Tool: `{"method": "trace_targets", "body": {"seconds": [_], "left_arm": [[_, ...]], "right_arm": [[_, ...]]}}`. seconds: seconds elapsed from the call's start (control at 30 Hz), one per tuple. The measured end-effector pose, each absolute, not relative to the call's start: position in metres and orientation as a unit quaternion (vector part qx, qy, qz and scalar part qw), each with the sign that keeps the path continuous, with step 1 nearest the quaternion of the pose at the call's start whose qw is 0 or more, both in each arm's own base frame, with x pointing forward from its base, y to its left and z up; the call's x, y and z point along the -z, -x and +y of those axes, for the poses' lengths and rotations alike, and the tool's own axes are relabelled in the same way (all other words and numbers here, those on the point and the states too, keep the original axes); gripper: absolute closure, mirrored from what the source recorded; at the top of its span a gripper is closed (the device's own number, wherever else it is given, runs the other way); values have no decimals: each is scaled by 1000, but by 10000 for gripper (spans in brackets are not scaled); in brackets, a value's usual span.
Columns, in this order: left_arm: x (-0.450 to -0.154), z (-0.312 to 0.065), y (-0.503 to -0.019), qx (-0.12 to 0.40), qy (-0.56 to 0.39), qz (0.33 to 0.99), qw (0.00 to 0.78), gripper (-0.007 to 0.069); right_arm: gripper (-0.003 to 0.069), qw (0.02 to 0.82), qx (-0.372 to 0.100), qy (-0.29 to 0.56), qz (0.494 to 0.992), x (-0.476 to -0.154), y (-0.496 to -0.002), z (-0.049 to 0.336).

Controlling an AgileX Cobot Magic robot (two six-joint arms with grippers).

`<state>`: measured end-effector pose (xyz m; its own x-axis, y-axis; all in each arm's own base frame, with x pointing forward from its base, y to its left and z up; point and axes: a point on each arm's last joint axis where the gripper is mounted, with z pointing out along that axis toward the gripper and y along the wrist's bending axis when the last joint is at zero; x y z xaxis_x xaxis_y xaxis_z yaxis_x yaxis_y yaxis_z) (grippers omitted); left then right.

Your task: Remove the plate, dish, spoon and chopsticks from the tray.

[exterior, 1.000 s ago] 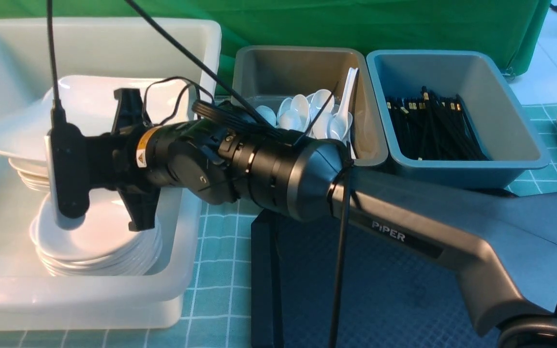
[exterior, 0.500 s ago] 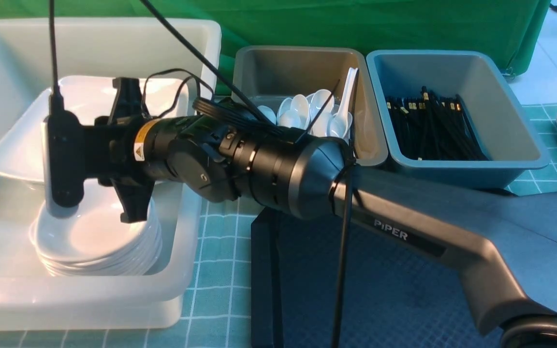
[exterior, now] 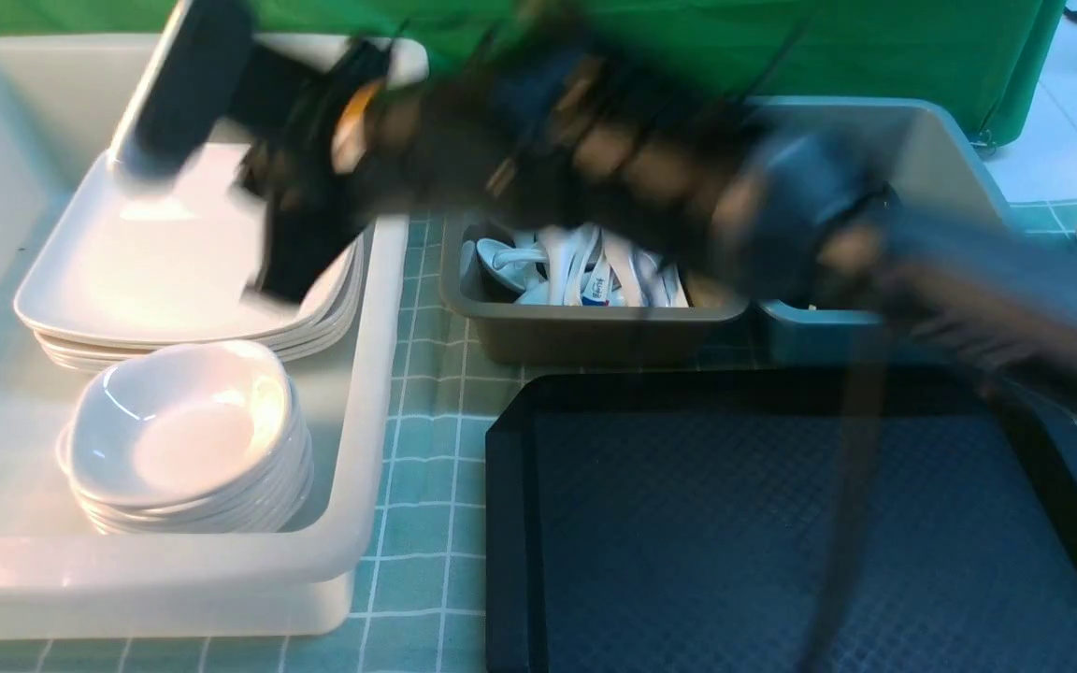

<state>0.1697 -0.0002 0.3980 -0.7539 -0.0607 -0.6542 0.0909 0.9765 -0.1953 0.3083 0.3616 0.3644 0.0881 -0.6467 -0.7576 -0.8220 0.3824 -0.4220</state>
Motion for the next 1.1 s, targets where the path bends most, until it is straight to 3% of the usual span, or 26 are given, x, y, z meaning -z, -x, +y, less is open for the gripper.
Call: {"method": "trace_targets", "body": {"seconds": [0.07,0.27,0.4,0.5,0.7,0.83,0.93,1.1], "left_arm": [[-398,-6,-170,107,-29,930,350,615],[-398,-29,-168,117,-106,923,350,615],[-402,-39,-161,126,-140,916,355,615],[-406,-41,-154,127,-152,908,369,615],[-414,-40,-142,128,-152,896,397,615],[-417,-42,-134,144,-153,888,409,615],[-416,-45,-128,161,-160,873,432,615],[-404,-46,-107,184,-157,853,463,615]], "right_arm": [[630,486,-100,514,700,-385,-308,339],[637,480,-83,345,802,-479,-293,196],[637,526,-53,256,809,-519,-252,113],[637,569,-33,200,797,-527,-204,67],[637,633,-33,128,763,-486,-117,26],[637,686,-81,71,720,-418,-65,14],[637,752,-101,55,649,-379,-40,8],[627,816,-113,48,565,-344,-20,4]]}}
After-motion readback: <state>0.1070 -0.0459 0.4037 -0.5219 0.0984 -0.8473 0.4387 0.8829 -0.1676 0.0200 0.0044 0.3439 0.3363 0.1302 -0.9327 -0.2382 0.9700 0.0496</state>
